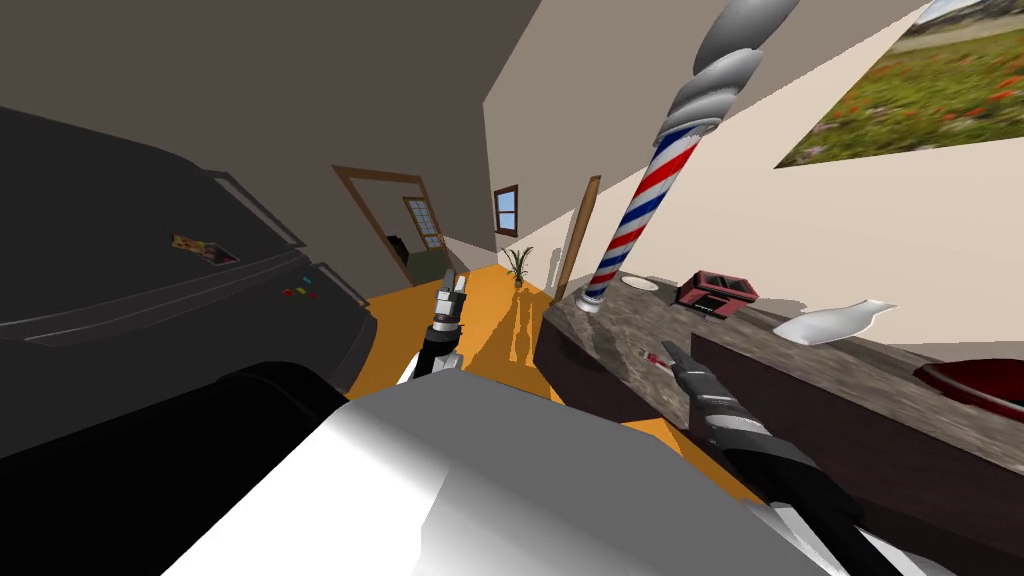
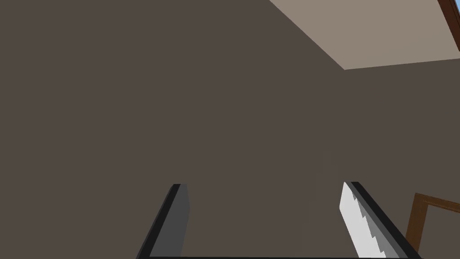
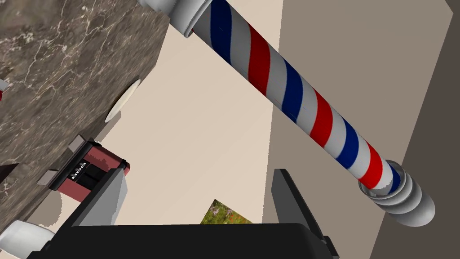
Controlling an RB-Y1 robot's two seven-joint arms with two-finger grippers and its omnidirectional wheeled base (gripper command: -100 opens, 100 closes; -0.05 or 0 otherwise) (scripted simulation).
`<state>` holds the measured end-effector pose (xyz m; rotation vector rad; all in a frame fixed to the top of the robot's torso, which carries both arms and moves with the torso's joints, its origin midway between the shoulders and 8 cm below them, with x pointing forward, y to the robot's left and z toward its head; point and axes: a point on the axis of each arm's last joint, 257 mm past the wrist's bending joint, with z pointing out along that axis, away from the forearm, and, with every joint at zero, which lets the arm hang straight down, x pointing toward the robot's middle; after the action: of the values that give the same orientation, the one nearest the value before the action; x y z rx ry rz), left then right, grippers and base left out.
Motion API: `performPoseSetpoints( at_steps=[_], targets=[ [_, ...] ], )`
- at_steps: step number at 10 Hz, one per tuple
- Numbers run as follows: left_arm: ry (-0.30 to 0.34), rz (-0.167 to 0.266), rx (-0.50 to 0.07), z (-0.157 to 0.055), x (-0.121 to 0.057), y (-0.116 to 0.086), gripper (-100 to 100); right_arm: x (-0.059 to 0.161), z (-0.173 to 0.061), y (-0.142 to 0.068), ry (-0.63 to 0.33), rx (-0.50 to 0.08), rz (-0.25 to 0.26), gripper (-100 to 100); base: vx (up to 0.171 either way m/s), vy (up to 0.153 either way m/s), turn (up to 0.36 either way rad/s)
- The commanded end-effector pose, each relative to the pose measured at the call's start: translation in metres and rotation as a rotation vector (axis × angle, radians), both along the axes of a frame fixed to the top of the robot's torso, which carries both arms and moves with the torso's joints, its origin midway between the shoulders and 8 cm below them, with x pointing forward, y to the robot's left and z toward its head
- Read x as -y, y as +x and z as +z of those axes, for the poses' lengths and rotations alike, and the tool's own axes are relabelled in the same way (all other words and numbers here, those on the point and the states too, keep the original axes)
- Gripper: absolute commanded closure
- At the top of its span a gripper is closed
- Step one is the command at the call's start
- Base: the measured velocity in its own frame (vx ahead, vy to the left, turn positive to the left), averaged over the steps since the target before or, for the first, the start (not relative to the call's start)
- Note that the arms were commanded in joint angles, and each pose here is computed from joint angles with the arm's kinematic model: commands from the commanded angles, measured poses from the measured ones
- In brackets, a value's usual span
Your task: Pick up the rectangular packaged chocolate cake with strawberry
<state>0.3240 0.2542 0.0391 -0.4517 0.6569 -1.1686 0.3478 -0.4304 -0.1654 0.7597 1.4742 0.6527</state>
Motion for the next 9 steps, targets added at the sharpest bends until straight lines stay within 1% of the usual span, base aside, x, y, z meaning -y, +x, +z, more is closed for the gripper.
performPoseSetpoints(
  at_steps=[1,2,3,4,5,6,7,8,9],
  targets=[
    [0.0,0.0,0.0,0.0,0.0,0.0,0,0.015,-0.013,-0.009,-0.048,-0.063,-0.008,-100,0.026,0.024,0.161],
    [0.0,0.0,0.0,0.0,0.0,0.0,0,0.014,-0.011,-0.006,-0.067,-0.068,0.008,-100,0.02,0.014,0.081],
    [0.0,0.0,0.0,0.0,0.0,0.0,0,0.029,-0.023,-0.015,-0.103,-0.121,-0.004,-100,0.017,0.027,0.171],
    [0.0,0.0,0.0,0.0,0.0,0.0,0,0.028,-0.021,-0.012,-0.123,-0.127,0.013,-100,0.015,0.02,0.079],
    [0.0,0.0,0.0,0.0,0.0,0.0,0,0.042,-0.033,-0.022,-0.158,-0.179,0.001,-100,0.02,0.022,0.146],
    [0.0,0.0,0.0,0.0,0.0,0.0,0,0.041,-0.03,-0.019,-0.181,-0.185,0.021,-100,0.019,0.014,0.101],
    [0.0,0.0,0.0,0.0,0.0,0.0,0,0.056,-0.041,-0.029,-0.219,-0.239,0.014,-100,0.024,0.016,0.149],
    [0.0,0.0,0.0,0.0,0.0,0.0,0,0.054,-0.039,-0.025,-0.241,-0.244,0.032,-100,0.018,0.013,0.093],
    [0.0,0.0,0.0,0.0,0.0,0.0,0,0.068,-0.05,-0.036,-0.278,-0.297,0.026,-100,0.021,0.016,0.167]
  ],
)
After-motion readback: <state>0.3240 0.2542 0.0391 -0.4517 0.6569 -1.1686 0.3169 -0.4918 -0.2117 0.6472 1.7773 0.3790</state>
